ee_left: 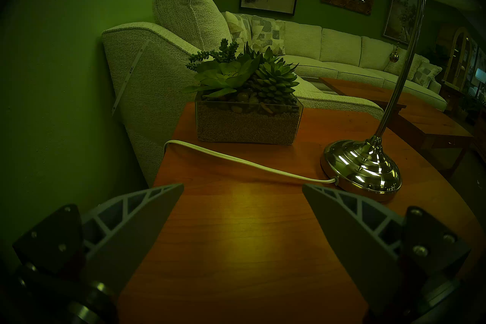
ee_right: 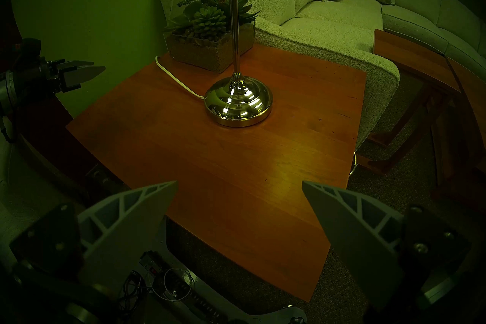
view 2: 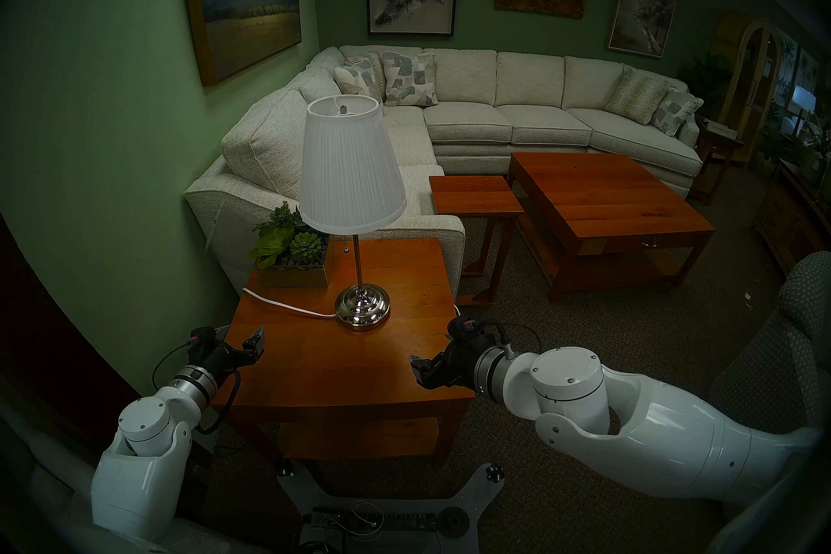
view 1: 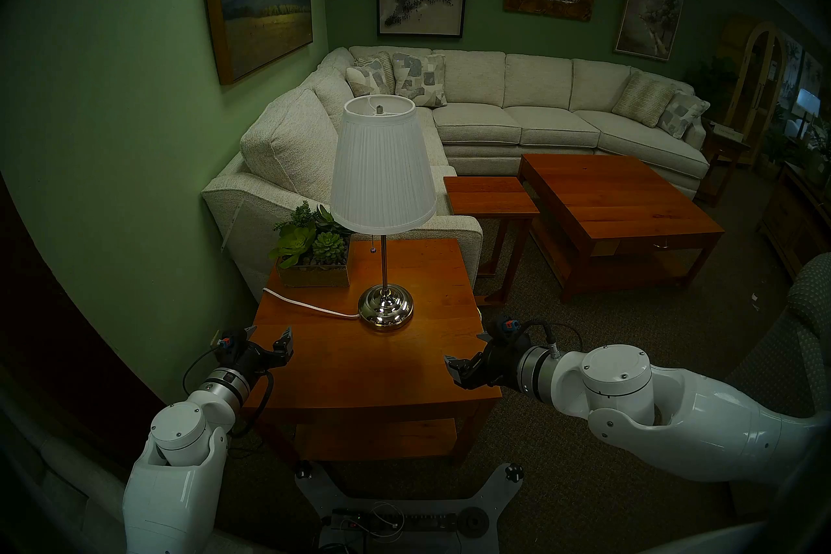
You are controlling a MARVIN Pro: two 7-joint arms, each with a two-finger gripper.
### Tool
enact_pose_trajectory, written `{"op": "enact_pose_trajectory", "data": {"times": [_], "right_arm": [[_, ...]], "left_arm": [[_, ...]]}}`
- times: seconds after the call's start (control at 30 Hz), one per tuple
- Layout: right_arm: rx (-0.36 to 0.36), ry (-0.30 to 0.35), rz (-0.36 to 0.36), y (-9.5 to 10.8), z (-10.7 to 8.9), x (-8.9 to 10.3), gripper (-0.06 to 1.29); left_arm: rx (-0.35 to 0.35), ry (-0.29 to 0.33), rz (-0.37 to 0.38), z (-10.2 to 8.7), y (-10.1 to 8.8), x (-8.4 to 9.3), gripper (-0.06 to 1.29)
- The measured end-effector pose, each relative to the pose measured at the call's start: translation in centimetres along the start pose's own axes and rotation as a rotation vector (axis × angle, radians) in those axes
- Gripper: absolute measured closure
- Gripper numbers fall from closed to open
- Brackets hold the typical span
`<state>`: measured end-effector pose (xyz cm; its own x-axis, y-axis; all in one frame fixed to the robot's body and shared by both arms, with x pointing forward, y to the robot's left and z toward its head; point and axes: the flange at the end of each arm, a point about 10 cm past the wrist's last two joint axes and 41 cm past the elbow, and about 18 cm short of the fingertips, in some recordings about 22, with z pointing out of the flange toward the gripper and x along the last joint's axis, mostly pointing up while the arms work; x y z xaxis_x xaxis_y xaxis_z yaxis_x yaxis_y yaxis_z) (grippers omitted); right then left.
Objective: Pull on string to turn on lamp
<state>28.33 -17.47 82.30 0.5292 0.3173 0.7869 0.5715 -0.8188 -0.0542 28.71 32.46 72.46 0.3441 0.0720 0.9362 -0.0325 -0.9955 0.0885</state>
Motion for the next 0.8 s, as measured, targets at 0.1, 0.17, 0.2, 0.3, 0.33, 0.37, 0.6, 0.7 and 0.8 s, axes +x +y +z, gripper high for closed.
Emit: {"op": "enact_pose_trajectory", "data": {"times": [0.1,0.17,0.2,0.3,0.33,0.37,0.6,0.7,0.8], "right_arm": [[0.000,-0.001,0.000,0.0,0.0,0.0,-0.01],[0.000,-0.001,0.000,0.0,0.0,0.0,-0.01],[0.000,-0.001,0.000,0.0,0.0,-0.1,-0.01],[0.000,-0.002,0.000,0.0,0.0,-0.1,-0.01],[0.000,-0.002,0.000,0.0,0.0,-0.1,-0.01],[0.000,-0.002,0.000,0.0,0.0,-0.1,-0.01],[0.000,-0.003,0.000,0.0,0.0,-0.1,-0.01],[0.000,-0.003,0.000,0.0,0.0,-0.1,-0.01],[0.000,-0.004,0.000,0.0,0.0,-0.1,-0.01]], "left_arm": [[-0.014,0.004,0.009,0.0,0.3,0.1,0.00],[-0.025,0.009,0.014,0.0,0.6,0.4,0.00],[-0.029,0.011,0.017,0.1,0.7,0.5,0.00],[-0.047,0.020,0.029,0.2,1.3,0.9,0.00],[-0.051,0.023,0.031,0.3,1.5,1.0,0.00],[-0.056,0.026,0.034,0.4,1.7,1.2,0.00],[-0.085,0.037,0.052,1.0,2.8,1.7,0.00],[-0.103,0.044,0.061,1.4,3.5,2.0,0.00],[-0.116,0.053,0.068,1.9,4.1,2.4,0.00]]}}
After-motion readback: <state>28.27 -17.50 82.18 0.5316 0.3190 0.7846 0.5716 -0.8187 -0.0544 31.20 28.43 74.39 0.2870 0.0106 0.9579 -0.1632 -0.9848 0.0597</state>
